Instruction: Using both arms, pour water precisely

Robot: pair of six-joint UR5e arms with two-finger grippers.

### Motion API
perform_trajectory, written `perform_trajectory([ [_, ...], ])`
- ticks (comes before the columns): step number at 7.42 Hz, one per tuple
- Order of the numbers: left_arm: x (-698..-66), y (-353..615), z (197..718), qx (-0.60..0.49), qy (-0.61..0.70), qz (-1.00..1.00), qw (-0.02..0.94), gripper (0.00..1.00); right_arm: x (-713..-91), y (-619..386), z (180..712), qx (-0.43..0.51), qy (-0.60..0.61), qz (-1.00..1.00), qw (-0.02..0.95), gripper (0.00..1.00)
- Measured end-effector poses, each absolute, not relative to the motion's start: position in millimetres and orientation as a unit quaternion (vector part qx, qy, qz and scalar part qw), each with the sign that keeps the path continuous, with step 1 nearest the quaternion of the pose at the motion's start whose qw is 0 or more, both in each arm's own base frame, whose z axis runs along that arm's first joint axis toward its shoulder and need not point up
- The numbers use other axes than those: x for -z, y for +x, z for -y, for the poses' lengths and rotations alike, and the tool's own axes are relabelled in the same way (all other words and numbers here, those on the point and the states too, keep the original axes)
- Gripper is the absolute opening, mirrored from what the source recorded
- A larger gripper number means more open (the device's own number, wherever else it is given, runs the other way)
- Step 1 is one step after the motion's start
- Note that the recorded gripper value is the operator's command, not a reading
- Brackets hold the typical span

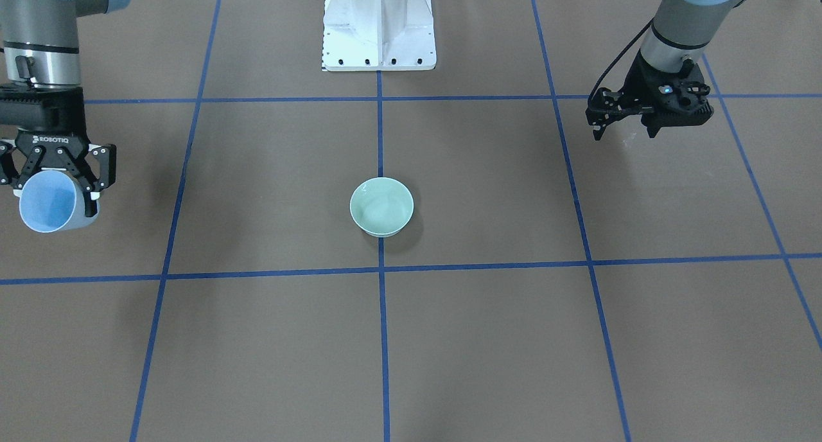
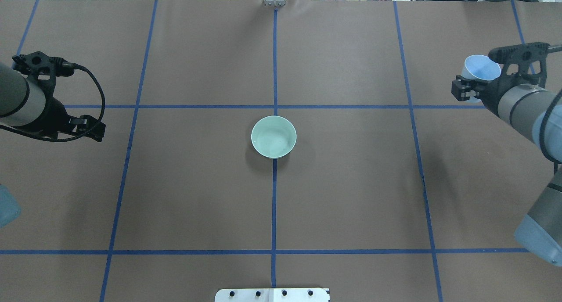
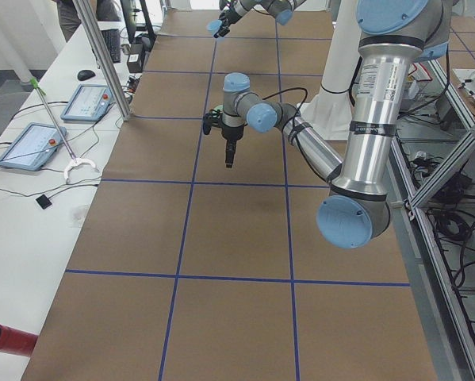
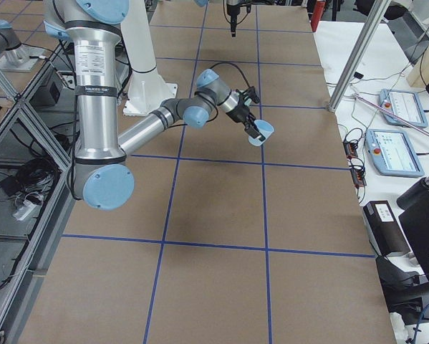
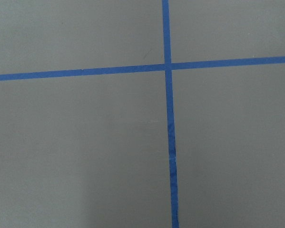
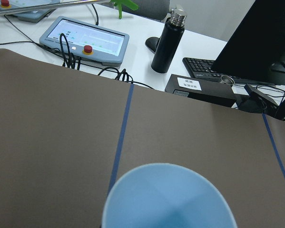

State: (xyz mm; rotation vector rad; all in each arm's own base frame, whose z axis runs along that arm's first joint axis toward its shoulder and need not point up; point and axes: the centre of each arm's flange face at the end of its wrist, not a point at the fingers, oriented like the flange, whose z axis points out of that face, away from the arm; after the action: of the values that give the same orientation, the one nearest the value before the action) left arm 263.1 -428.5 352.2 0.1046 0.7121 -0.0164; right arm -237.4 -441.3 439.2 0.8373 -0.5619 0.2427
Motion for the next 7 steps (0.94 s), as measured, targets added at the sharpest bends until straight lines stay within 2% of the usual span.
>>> perform_trajectory([
  [3,-351.9,264.0,428.3,0.016,0.048,-0.349,0.936,1.00,-552.3,-205.6,419.6,-0.152,0.429,0.291,0.841,0.00],
  [7,-352.2,264.1,428.4,0.017,0.047,-0.349,0.936,1.00,-601.5,-207.9,404.3,-0.161,0.435,0.282,0.840,0.00],
])
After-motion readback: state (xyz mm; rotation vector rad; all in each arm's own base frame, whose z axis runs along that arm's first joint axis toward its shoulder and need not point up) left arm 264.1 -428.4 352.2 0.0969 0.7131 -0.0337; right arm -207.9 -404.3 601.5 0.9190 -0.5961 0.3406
